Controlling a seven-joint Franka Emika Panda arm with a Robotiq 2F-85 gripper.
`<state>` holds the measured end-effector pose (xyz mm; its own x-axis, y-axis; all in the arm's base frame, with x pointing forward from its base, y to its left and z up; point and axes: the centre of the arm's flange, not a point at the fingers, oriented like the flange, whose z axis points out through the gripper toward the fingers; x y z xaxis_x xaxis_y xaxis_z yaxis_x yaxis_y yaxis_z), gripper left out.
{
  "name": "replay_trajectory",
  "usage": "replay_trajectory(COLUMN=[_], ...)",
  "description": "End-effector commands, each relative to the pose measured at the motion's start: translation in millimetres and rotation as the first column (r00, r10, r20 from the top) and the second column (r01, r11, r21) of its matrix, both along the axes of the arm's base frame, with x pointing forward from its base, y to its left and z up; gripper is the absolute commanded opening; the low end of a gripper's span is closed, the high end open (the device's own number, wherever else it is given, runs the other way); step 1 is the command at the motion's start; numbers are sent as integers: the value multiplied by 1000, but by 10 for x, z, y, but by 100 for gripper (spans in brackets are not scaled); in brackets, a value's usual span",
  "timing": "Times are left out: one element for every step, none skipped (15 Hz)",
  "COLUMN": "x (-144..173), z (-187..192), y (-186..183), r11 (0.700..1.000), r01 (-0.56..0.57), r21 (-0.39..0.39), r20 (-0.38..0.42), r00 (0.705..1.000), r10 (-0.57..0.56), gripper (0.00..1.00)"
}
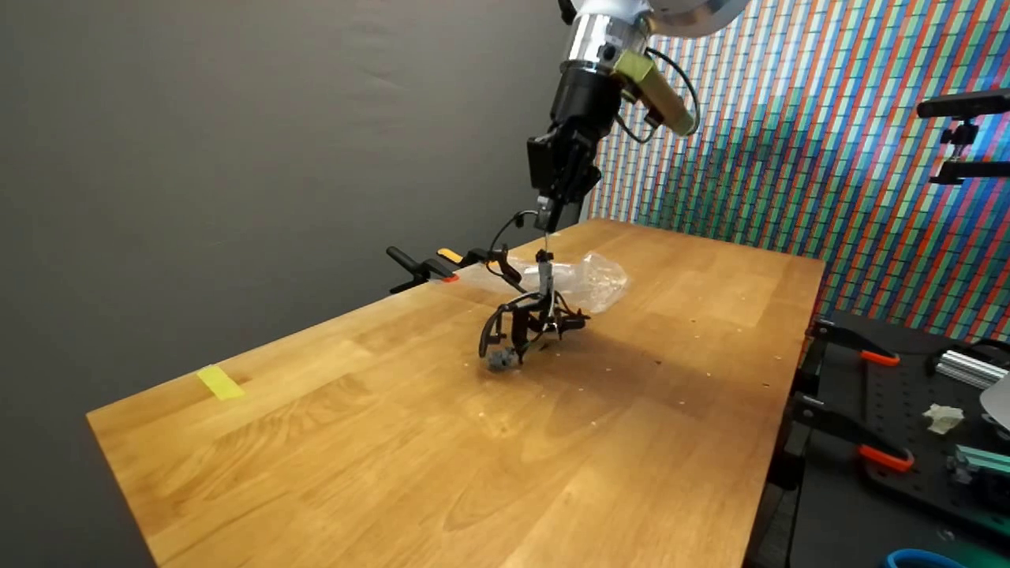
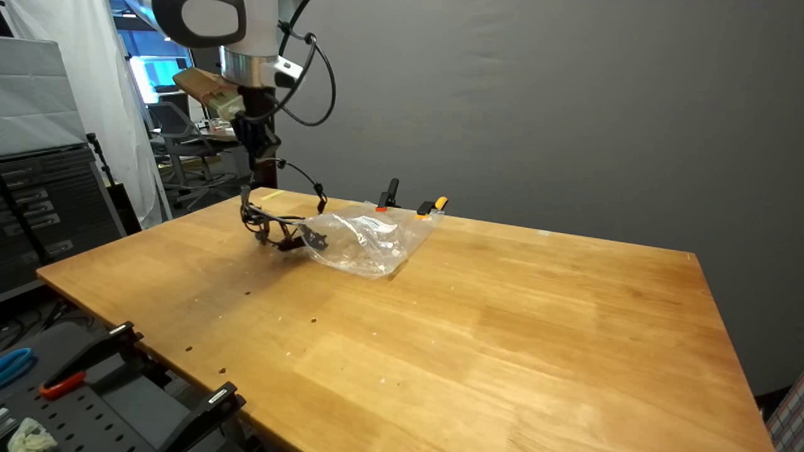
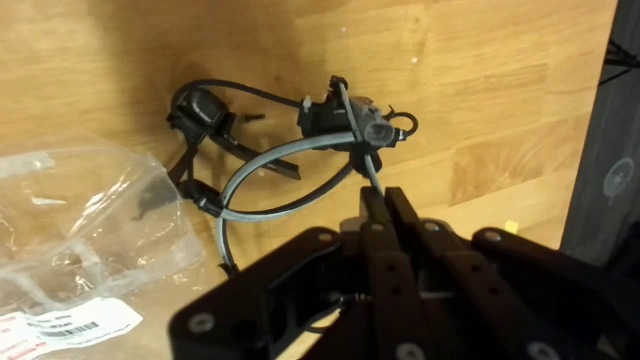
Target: Remove the contents from the plastic.
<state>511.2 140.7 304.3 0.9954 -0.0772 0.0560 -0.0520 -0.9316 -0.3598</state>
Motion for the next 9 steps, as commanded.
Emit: replay_trajectory(x=[67, 50, 10, -24, -71, -126, -188, -233, -300], z=[-333, -391, -435, -461, -482, -498, -510, -516, -506], y=[-216, -305, -431, -542, -653, -740, -823, -886, -930], r11=[999, 999, 999, 998, 997, 995, 993, 992, 991], r01=[20, 30, 46, 63, 82, 98, 116, 127, 129], r21=[29, 31, 22, 17, 11, 5, -7, -15, -22], r20=[111, 125, 141, 153, 167, 176, 193, 208, 215], r00=[994, 992, 989, 986, 982, 980, 975, 971, 969], r10=[-23, -34, -49, -65, -83, -98, -112, -121, -121], gripper=[1, 1, 1, 1, 1, 1, 1, 1, 1])
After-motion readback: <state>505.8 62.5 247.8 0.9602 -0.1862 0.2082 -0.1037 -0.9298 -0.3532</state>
